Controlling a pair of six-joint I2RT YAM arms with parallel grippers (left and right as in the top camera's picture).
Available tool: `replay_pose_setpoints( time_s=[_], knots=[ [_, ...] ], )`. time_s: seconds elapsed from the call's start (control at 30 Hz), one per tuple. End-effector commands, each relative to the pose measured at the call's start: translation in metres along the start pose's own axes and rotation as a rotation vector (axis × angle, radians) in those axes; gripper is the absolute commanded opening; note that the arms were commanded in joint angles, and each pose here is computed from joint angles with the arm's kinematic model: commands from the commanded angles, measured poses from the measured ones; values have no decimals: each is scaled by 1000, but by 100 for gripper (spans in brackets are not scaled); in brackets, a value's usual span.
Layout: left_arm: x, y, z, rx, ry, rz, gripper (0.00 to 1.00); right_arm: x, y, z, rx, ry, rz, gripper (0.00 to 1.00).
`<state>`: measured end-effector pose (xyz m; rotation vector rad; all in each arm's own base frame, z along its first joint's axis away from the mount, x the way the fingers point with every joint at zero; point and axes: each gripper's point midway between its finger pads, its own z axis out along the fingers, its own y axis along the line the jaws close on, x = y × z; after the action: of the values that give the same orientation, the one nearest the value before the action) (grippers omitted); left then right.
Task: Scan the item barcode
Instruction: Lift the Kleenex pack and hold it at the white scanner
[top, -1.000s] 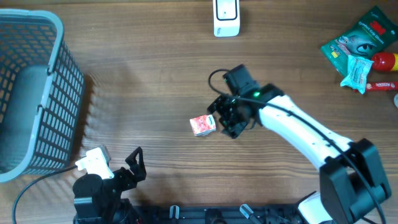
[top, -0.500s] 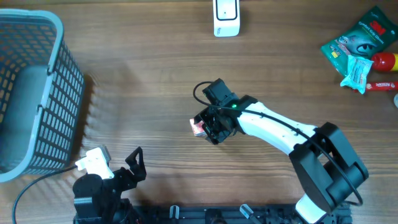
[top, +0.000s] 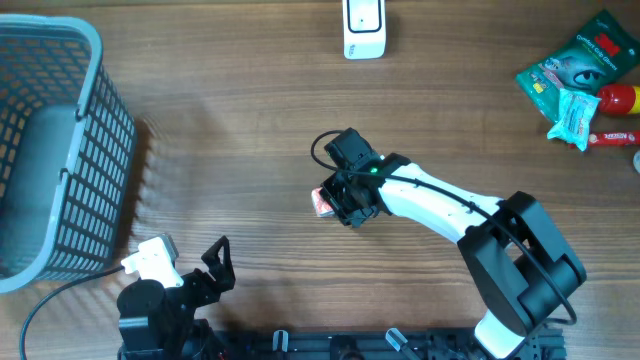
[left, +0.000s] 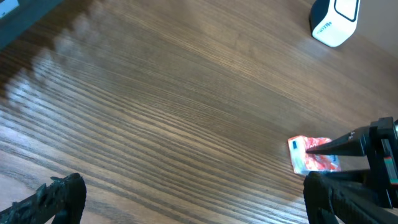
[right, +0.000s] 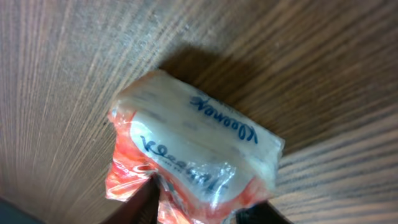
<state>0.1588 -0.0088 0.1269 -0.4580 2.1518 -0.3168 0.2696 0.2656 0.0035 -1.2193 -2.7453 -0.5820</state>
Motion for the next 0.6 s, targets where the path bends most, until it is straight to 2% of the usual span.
replay_pose_setpoints(
  time_s=[0.0,0.03,0.2,0.33,0.43,0.5,0.57],
  knots=[
    [0,-3,-1,17,-2,-3,100,-21,-16,12,62,-98,-88,12],
    [0,-3,-1,17,-2,-2,100,-21,-13,12,56,-96,-174,5],
    [0,-3,-1,17,-2,-2,100,1,13,6,-74,39,-492,5],
    [0,-3,-1,17,-2,-3,100,61,56,-35,-461,310,-970,5],
    [0,-3,-1,17,-2,-2,100,111,57,-91,-871,553,-1352,4],
    [0,-3,-1,17,-2,-2,100,125,48,-113,-1059,625,-1497,4],
    [0,-3,-1,17,-2,-3,100,126,46,-114,-1100,608,-1555,4]
  ],
)
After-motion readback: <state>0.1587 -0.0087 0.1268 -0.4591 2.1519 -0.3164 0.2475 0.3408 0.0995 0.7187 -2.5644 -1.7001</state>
